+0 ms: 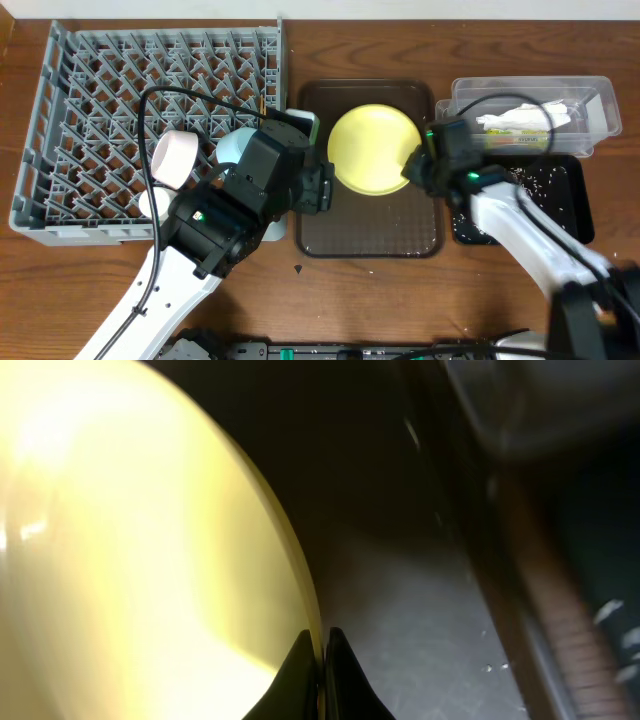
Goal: Sort waste into correct bins and load items into the dishwasher
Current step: 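Tilt the yellow plate up with the right gripper into the left gripper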
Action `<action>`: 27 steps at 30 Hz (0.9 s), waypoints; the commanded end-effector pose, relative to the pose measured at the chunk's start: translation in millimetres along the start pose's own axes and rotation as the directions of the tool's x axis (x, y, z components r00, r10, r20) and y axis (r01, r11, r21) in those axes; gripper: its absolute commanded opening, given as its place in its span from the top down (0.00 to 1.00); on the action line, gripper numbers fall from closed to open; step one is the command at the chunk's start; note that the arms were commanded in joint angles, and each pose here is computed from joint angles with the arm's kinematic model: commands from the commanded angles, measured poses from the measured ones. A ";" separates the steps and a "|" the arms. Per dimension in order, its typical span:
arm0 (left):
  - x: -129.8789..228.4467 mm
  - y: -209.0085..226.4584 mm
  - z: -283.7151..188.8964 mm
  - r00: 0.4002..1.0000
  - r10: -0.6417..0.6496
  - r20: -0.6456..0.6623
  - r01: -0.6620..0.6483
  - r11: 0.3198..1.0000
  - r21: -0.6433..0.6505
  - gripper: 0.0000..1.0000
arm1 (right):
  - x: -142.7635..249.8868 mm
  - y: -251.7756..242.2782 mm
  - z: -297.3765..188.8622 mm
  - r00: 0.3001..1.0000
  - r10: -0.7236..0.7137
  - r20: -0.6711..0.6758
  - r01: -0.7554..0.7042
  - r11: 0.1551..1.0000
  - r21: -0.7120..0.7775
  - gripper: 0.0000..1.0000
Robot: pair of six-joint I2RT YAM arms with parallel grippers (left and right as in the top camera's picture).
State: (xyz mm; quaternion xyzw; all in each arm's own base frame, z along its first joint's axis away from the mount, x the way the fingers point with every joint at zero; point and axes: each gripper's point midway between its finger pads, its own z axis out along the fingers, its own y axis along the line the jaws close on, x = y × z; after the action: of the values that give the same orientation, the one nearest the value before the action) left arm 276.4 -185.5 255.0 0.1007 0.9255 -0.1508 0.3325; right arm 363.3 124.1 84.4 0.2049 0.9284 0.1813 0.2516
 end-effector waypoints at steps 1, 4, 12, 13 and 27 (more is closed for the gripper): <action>-6.8 9.5 -1.6 1.000 -0.008 0.023 0.009 0.999 -0.036 0.19 | -14.6 34.3 -51.6 0.970 -0.238 0.054 0.244 0.944 -0.222 0.99; -11.5 7.1 -1.5 0.999 -0.032 0.037 0.032 0.999 -0.011 0.15 | -8.8 55.4 -83.1 0.937 -0.341 0.079 0.344 0.856 -0.386 0.99; -13.8 -7.7 -2.0 0.999 -0.036 0.033 0.033 0.997 0.076 0.14 | 24.8 92.5 -137.7 0.861 -0.494 0.122 0.436 0.592 -0.678 0.99; -13.4 -11.2 -2.3 0.999 -0.035 0.029 0.032 0.995 0.096 0.14 | 26.6 94.4 -140.0 0.855 -0.503 0.127 0.439 0.573 -0.692 0.99; -20.4 1.8 -10.8 0.997 -0.004 0.082 0.002 1.000 0.025 0.92 | 25.3 98.9 -145.2 0.850 -0.505 0.149 0.446 0.541 -0.713 0.51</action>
State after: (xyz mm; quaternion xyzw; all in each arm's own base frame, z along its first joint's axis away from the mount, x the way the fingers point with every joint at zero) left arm 274.5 -204.2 267.9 0.1147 0.9108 -0.2216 0.3290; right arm 292.7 189.1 228.4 -0.1883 0.8072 0.4647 0.3116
